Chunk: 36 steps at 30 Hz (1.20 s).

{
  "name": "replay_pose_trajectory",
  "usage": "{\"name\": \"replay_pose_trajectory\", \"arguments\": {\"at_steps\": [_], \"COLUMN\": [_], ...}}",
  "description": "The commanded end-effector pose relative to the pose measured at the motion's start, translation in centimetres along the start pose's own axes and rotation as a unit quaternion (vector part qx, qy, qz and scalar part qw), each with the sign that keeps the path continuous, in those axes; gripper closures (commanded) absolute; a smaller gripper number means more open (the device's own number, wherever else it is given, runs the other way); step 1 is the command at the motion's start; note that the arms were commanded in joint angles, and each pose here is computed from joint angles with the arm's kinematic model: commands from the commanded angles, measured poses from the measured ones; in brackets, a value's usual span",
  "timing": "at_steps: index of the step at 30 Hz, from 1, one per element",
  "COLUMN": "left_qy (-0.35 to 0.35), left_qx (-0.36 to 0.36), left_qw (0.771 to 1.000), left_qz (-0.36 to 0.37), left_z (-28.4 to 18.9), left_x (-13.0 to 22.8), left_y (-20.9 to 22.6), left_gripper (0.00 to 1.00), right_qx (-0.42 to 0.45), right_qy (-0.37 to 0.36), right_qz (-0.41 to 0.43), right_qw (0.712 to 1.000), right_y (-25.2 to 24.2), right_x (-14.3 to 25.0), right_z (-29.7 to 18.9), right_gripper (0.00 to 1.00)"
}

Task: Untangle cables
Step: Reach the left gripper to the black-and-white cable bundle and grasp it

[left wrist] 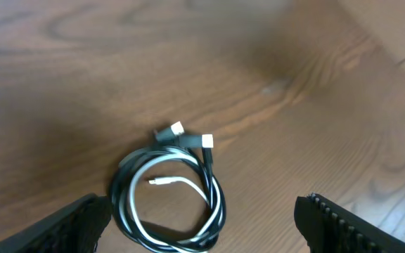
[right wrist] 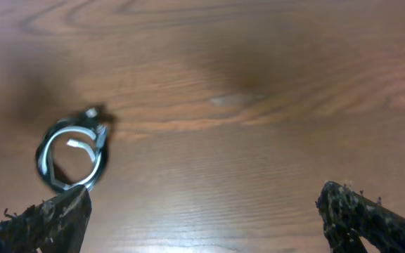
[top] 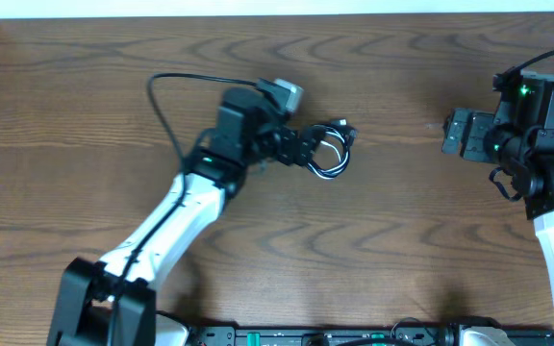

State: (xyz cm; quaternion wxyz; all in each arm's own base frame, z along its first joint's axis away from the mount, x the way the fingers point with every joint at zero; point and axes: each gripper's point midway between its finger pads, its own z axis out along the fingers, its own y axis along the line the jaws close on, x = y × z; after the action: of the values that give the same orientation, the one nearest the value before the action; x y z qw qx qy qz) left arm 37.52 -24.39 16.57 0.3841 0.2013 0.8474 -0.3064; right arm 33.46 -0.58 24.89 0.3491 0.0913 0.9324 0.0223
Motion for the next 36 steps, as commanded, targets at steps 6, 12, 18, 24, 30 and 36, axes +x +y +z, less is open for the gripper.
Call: {"name": "replay_pose_trajectory", "arguments": {"at_steps": [6, 12, 18, 24, 30, 36], "left_qy": [-0.026, -0.039, -0.006, 0.037, 0.088, 0.140], "left_qx": [-0.209, -0.213, -0.166, -0.139, -0.106, -0.114], "left_qw": [0.977, 0.976, 0.986, 0.989, 0.989, 0.983], "left_qz": [0.005, -0.015, -0.015, -0.022, -0.055, -0.043], "left_z": [1.5, 1.8, 5.6, 8.5, 8.6, 7.9], "left_x": [0.5, 0.3, 1.3, 0.8, 2.6, 5.1], "left_y": [2.3, 2.4, 2.1, 2.7, 5.3, 6.0], "left_gripper": [0.12, 0.12, 0.12, 0.14, 0.22, 0.27], "right_qx": [0.135, 0.050, 0.053, 0.052, 0.053, 0.055], "right_qy": [0.001, 0.066, 0.119, 0.122, 0.131, 0.141], "right_qz": [0.107, 0.042, 0.042, 0.023, 0.023, 0.023], "right_qw": [0.985, 0.996, 0.991, 0.991, 0.990, 0.988], "right_y": [-4.7, -1.6, -1.6, -1.7, -1.7, -1.8], "right_x": [1.4, 2.4, 4.5, 4.6, 5.0, 5.5], "right_z": [2.3, 7.7, 11.1, 11.1, 10.9, 10.8], "right_gripper": [0.01, 0.01, 0.01, 0.01, 0.01, 0.01]}}
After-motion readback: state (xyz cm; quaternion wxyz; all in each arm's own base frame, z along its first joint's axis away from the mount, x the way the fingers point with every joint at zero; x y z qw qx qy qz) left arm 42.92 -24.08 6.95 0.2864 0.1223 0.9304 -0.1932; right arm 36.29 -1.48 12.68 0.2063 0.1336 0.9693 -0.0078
